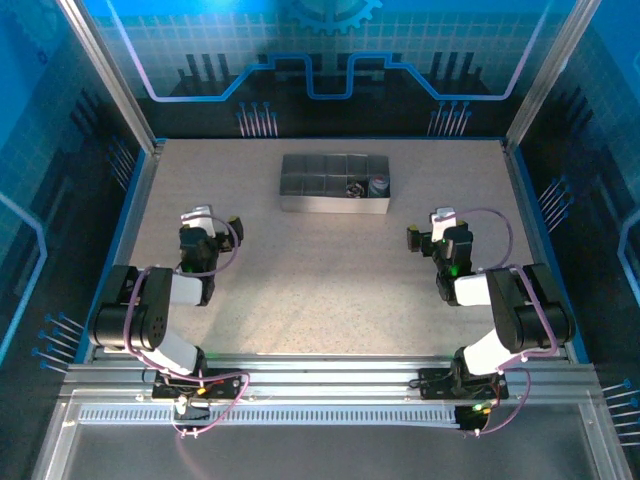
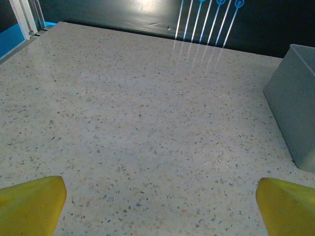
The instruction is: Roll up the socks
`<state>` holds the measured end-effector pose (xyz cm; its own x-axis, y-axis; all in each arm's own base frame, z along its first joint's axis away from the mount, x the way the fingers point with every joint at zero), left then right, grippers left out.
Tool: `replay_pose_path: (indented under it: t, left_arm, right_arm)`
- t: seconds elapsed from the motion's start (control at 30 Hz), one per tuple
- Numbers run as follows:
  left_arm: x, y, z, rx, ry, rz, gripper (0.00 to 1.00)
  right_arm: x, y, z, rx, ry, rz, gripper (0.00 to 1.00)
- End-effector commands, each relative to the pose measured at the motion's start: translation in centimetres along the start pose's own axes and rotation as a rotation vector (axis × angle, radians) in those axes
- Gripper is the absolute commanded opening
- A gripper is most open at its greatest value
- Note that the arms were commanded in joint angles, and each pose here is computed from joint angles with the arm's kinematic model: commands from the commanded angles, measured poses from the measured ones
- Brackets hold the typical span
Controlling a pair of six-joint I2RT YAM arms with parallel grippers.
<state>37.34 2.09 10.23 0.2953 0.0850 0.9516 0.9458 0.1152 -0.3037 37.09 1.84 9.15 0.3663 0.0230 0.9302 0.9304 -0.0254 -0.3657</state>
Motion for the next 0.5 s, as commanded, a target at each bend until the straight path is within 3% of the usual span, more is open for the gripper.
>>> replay_pose_path:
  t: [0.0, 0.47]
  left_arm:
    - [-0.01, -0.01, -0.57, -0.031, 0.024, 0.009, 0.99]
    - [0.12, -0.1, -0.38, 0.0, 0.032, -0.002, 0.99]
  right_arm:
    - [1.62, 0.22, -0.08, 0.001, 0.02, -0.057, 1.0]
    - [1.68, -0.33, 0.34, 0.022, 0.002, -0.092, 1.0]
Point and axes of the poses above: each hand's point on the last joint's axis, 136 mm out from that joint toward the fingers, its own y axis out along the fingers, its own z axis along the line the jaws close on, x = y × z, the point moved 2 cm from there along -y, back along the fingers, and after that the axes turned 5 degrees about y, right-handed, at the moved point
